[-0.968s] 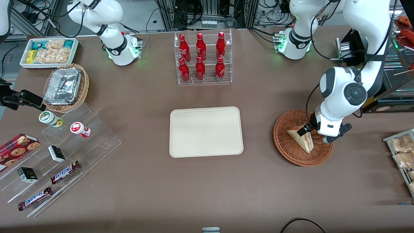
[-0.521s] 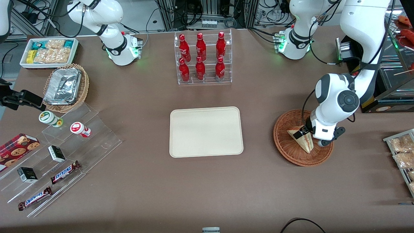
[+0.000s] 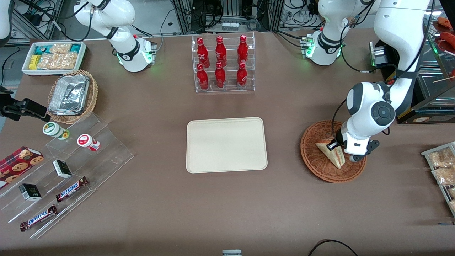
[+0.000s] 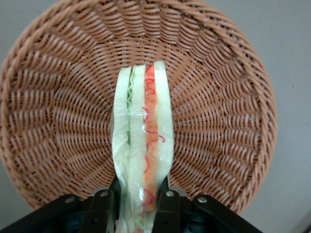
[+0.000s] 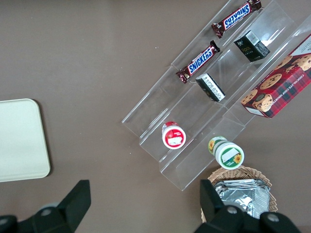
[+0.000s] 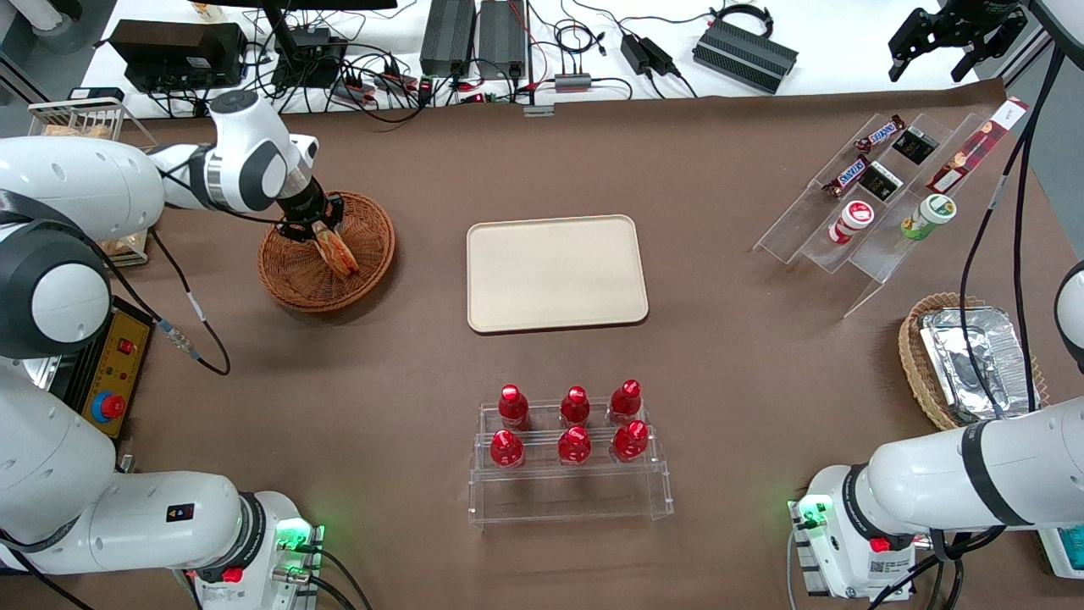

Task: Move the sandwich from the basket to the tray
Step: 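Lift the sandwich out of the basket and carry it toward the tray, then lower the sandwich onto the beige tray and open the left gripper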

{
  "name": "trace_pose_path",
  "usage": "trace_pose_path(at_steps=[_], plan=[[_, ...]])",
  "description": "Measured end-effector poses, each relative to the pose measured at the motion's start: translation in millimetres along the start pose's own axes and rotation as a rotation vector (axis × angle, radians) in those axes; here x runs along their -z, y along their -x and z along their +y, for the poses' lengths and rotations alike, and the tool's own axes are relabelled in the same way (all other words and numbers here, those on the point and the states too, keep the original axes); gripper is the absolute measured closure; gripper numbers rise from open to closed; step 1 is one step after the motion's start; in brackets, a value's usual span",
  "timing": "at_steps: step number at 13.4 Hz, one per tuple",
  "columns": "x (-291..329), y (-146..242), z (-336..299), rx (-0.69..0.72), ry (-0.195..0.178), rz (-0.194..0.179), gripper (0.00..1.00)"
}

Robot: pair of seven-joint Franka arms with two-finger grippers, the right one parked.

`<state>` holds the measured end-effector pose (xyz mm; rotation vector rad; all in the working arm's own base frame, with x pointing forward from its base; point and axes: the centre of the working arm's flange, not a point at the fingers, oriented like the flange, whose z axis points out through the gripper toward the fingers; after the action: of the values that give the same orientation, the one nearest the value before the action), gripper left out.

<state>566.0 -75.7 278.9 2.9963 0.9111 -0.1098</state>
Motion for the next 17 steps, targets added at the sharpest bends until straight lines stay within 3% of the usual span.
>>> trace_pose_path(at_steps=[3,4,6,14,17], plan=[[53,2,27,-0.036,-0.036,-0.043,0.78],[68,9,41,-0.062,-0.032,-0.042,0.84],[82,31,71,-0.123,-0.020,-0.029,0.85],[45,175,217,-0.446,-0.029,-0.041,0.85],[19,220,274,-0.483,-0.021,-0.048,0.85]])
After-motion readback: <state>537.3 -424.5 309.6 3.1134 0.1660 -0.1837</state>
